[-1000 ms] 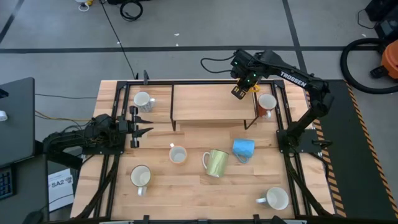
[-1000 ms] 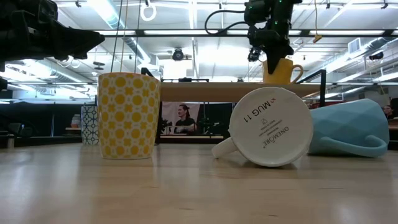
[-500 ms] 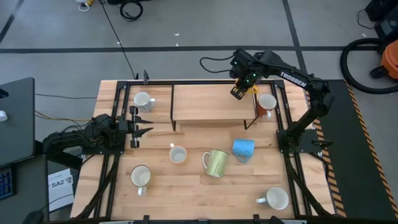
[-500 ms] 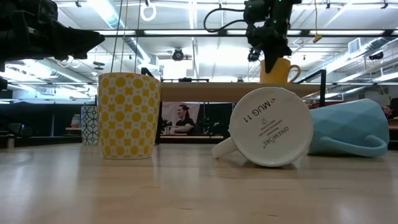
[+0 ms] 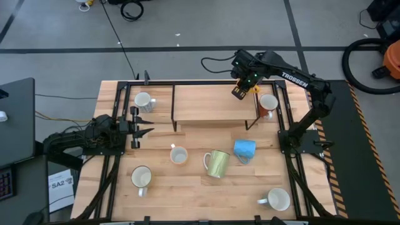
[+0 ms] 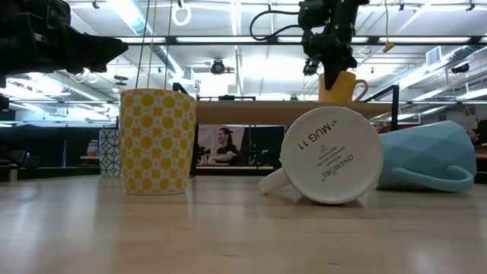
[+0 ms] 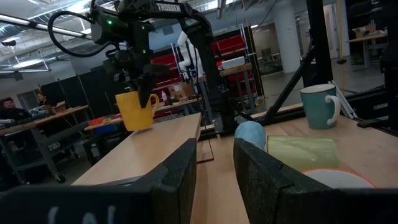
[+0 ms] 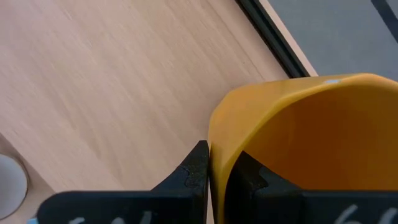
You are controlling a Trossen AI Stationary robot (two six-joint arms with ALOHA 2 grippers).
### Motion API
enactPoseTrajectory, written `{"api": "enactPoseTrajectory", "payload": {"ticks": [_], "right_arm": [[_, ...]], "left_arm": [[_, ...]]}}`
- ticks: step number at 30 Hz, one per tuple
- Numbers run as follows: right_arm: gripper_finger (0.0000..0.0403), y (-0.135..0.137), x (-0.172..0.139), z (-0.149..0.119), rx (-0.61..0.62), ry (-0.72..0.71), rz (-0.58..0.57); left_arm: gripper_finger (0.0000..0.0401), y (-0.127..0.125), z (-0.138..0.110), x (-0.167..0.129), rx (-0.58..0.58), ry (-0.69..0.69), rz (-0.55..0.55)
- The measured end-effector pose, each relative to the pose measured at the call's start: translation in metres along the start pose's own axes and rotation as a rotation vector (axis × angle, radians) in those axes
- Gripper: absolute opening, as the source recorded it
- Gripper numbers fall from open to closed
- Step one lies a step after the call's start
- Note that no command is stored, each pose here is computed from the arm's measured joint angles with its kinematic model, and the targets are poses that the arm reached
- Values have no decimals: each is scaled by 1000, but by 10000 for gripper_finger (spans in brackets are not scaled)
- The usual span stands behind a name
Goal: Place coffee mugs
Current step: Put the yellow mug on the shelf
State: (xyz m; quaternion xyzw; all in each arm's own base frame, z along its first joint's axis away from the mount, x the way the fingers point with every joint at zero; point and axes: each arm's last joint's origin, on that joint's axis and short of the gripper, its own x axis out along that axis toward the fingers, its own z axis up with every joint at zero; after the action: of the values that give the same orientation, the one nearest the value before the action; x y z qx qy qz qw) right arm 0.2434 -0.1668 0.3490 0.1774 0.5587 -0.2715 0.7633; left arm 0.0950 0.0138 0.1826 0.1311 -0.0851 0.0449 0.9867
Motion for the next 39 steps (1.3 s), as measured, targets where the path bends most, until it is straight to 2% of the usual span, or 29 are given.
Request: {"api": "enactPoseTrajectory", "payload": {"ticks": [13,28,39], "right_arm": [[39,0,0,2,1,-19,2],[39,3,14,-1,-32,-14,18],[74,3,18,-1,-32,9,22]], "left_arm": [[114,0,0,0,0,0,0],[114,0,0,0,0,0,0],[114,0,0,0,0,0,0]]}}
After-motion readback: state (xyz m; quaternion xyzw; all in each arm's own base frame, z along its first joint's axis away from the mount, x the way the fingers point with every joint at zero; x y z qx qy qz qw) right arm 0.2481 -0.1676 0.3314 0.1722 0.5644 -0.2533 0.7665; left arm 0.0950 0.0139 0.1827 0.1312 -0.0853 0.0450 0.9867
